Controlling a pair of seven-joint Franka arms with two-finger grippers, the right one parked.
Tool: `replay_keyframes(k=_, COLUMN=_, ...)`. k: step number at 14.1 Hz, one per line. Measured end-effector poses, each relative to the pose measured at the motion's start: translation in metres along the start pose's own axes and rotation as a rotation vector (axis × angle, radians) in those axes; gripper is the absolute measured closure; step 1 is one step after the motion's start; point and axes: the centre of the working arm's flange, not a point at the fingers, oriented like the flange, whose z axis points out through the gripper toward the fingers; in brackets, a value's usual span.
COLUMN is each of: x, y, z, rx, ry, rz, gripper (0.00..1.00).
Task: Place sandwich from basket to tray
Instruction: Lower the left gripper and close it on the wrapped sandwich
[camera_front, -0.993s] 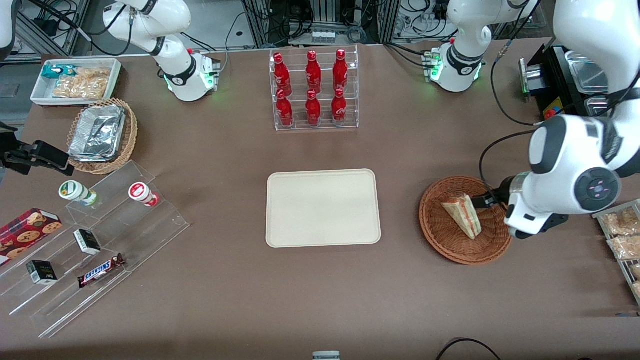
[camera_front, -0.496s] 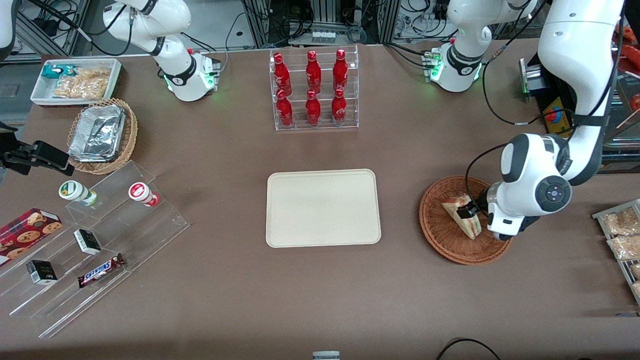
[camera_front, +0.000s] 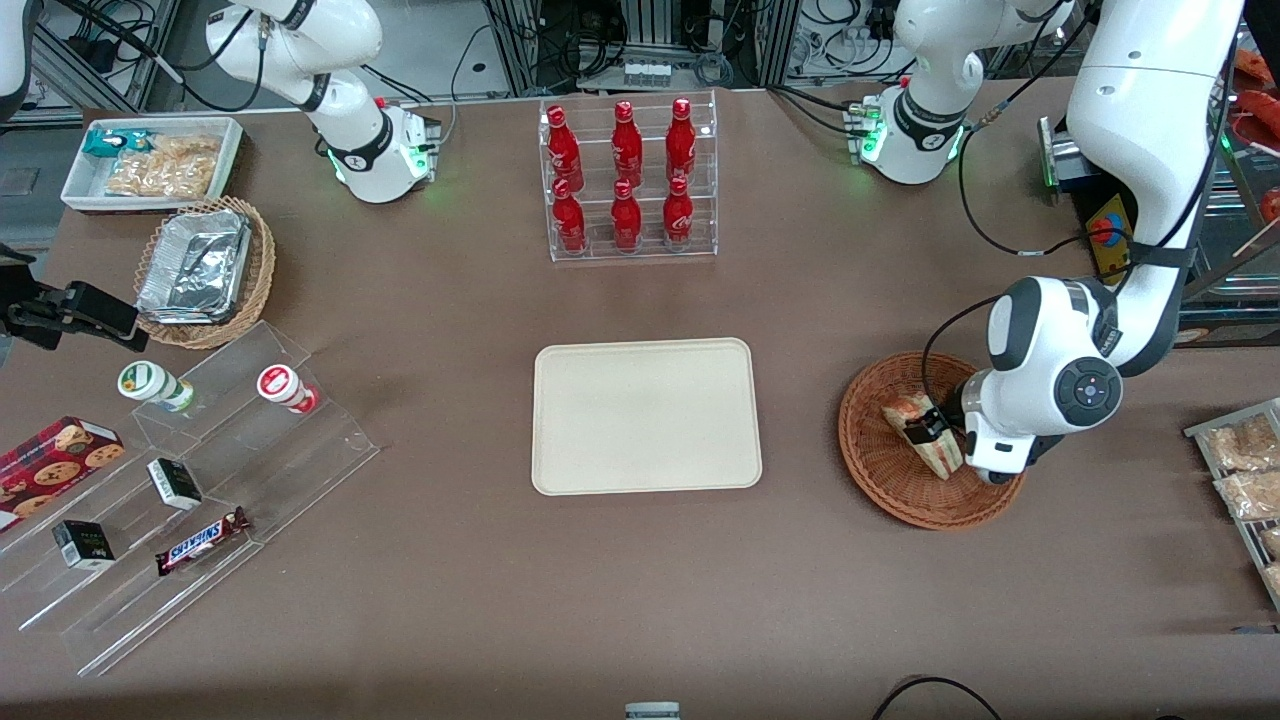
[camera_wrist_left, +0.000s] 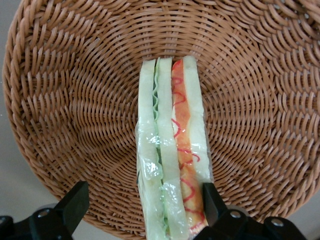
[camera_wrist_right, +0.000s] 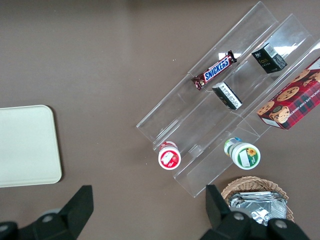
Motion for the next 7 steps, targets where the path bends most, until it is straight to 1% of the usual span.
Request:
replay_keyframes(k=5, x=0.0006, y=0.0038, z=-0.0009, rx=-0.014, ry=0.011, rz=-0.057, gripper=0.00)
replay_keyframes(k=7, x=0.0012, y=0.0080, z=0.0049, rx=-0.026, ry=0.016, rz=-0.064, gripper=0.00)
